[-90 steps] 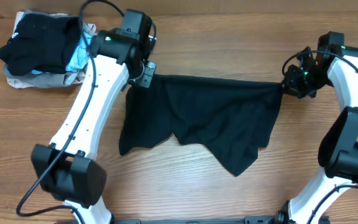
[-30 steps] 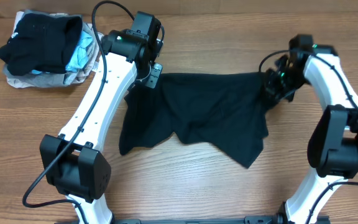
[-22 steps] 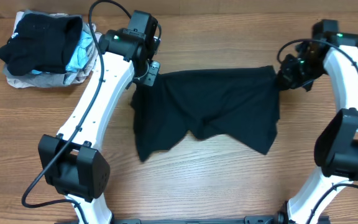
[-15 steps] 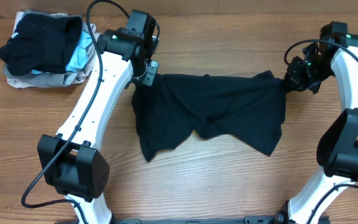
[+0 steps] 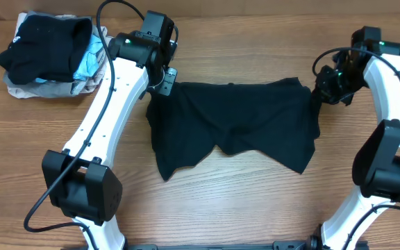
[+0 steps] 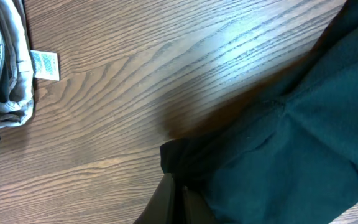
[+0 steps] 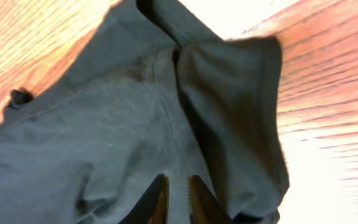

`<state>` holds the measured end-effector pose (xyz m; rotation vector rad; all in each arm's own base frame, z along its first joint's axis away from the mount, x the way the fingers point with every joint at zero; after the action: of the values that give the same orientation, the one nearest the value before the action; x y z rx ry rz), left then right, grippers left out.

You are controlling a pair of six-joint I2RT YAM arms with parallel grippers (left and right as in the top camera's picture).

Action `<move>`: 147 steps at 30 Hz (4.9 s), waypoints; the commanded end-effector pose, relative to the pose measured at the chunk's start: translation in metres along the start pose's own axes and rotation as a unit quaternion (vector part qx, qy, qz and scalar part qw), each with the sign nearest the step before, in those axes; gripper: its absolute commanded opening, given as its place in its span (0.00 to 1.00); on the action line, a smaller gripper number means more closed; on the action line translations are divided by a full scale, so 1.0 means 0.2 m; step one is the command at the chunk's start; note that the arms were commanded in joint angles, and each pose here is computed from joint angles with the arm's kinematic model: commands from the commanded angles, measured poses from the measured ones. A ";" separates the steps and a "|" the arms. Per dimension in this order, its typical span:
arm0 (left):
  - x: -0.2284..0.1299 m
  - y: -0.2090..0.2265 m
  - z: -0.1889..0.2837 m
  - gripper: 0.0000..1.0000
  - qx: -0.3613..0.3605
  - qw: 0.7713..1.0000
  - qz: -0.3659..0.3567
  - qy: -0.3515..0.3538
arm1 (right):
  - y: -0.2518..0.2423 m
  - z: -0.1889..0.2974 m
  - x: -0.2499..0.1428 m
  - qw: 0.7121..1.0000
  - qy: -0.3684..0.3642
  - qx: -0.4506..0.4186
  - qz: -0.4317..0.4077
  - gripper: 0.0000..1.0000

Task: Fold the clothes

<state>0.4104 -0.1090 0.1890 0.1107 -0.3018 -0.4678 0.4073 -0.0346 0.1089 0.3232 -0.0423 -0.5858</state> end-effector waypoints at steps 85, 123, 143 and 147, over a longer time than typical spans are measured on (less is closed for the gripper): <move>0.41 0.59 1.36 0.04 0.178 0.906 0.093 -0.374 | 0.13 1.83 -0.03 0.892 -0.417 0.153 0.084 0.04; -0.36 0.55 2.15 0.04 0.214 0.837 0.140 -0.485 | 0.05 2.23 -0.86 0.834 -0.530 0.125 0.085 0.04; -0.40 0.49 1.84 0.04 0.160 0.904 0.138 -0.372 | -0.12 1.96 -0.91 0.887 -0.457 0.067 0.016 0.04; -0.22 0.51 1.62 0.04 0.123 0.928 0.125 -0.328 | -0.17 1.79 -0.76 0.917 -0.394 0.055 -0.007 0.04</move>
<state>0.2902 -0.0246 0.5201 0.0965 -1.0886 -0.2591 0.2005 -0.0482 0.4732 0.2797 -0.9483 -0.5974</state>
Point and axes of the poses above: each gripper's point midway between its finger pads, its own z axis back along the fingers, its own y axis along the line the jaws close on, x = y × z, the point moved 2 cm from there along z, back along the fingers, and after that the axes turned 10 degrees about -z, right-handed, at the moved point
